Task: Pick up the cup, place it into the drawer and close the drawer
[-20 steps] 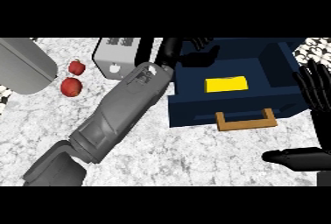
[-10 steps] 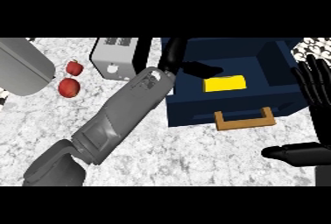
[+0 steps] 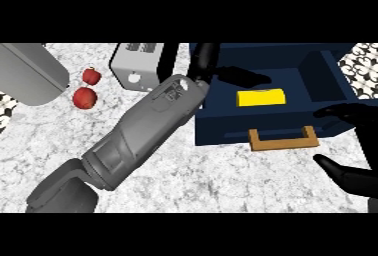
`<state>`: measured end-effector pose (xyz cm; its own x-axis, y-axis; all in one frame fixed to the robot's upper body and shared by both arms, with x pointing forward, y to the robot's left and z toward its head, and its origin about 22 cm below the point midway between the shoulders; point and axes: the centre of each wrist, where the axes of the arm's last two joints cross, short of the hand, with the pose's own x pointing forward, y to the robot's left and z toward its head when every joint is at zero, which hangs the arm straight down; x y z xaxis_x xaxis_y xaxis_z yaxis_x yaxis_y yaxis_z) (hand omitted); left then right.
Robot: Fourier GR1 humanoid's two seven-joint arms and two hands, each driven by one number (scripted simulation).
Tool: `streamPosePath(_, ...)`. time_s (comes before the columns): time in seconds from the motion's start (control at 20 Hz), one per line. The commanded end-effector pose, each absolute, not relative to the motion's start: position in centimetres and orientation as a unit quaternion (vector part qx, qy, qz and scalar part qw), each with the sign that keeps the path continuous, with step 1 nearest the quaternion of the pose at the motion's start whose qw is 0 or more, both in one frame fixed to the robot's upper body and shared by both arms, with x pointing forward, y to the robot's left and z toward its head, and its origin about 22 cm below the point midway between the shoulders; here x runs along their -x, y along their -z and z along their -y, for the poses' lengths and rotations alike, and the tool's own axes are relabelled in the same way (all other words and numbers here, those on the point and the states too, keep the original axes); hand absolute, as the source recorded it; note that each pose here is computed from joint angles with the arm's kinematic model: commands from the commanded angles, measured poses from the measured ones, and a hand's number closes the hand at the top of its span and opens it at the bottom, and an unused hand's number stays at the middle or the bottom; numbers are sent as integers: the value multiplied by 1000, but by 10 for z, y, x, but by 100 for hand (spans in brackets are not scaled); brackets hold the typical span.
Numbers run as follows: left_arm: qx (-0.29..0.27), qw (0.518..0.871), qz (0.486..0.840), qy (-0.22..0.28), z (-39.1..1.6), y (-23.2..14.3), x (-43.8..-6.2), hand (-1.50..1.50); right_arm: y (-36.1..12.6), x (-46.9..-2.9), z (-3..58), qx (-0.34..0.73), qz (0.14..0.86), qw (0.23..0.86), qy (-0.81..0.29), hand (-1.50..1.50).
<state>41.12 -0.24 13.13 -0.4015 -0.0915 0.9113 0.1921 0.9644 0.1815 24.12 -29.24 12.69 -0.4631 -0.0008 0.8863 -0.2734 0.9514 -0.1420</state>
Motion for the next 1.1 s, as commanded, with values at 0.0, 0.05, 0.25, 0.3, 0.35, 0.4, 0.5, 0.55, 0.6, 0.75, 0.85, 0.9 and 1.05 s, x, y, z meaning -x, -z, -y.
streamPosePath(0.0, 53, 551, 826, 104, 3, -145, -417, -150, -137, -233, 283, -67, 840, 502, -196, 150)
streamPosePath(0.05, 48, 541, 833, 105, 4, -150, -415, -150, -133, -227, 302, -42, 827, 514, -226, 150)
streamPosePath(0.25, 61, 553, 827, 80, -31, -155, -424, -150, -136, -209, 296, -25, 812, 519, -265, 150)
streamPosePath(0.3, 66, 560, 823, 72, -15, -154, -415, -150, -138, -209, 295, -19, 807, 525, -270, 150)
streamPosePath(0.35, 66, 554, 827, 66, -24, -165, -423, -150, -140, -222, 289, 1, 801, 527, -285, 150)
streamPosePath(0.4, 58, 561, 822, 73, -41, -161, -424, -150, -149, -206, 306, 23, 799, 518, -303, 150)
streamPosePath(0.5, 58, 560, 823, 69, -54, -144, -420, -150, -143, -211, 283, 35, 799, 524, -293, 150)
streamPosePath(0.55, 56, 556, 827, 61, -48, -156, -417, -150, -136, -227, 289, 47, 793, 527, -302, 150)
streamPosePath(0.6, 60, 563, 822, 56, -68, -165, -420, -150, -137, -215, 280, 50, 785, 537, -305, 150)
streamPosePath(0.75, 48, 563, 824, 50, -105, -155, -418, -150, -122, -224, 268, 84, 783, 539, -299, 150)
streamPosePath(0.85, 47, 565, 823, 33, -119, -155, -413, -150, -125, -231, 269, 97, 773, 541, -316, 150)
streamPosePath(0.9, 48, 564, 824, 24, -124, -141, -412, -150, -124, -234, 269, 110, 774, 534, -322, 150)
streamPosePath(1.05, 58, 568, 821, 17, -144, -147, -405, -150, -97, -246, 241, 130, 764, 520, -359, 150)
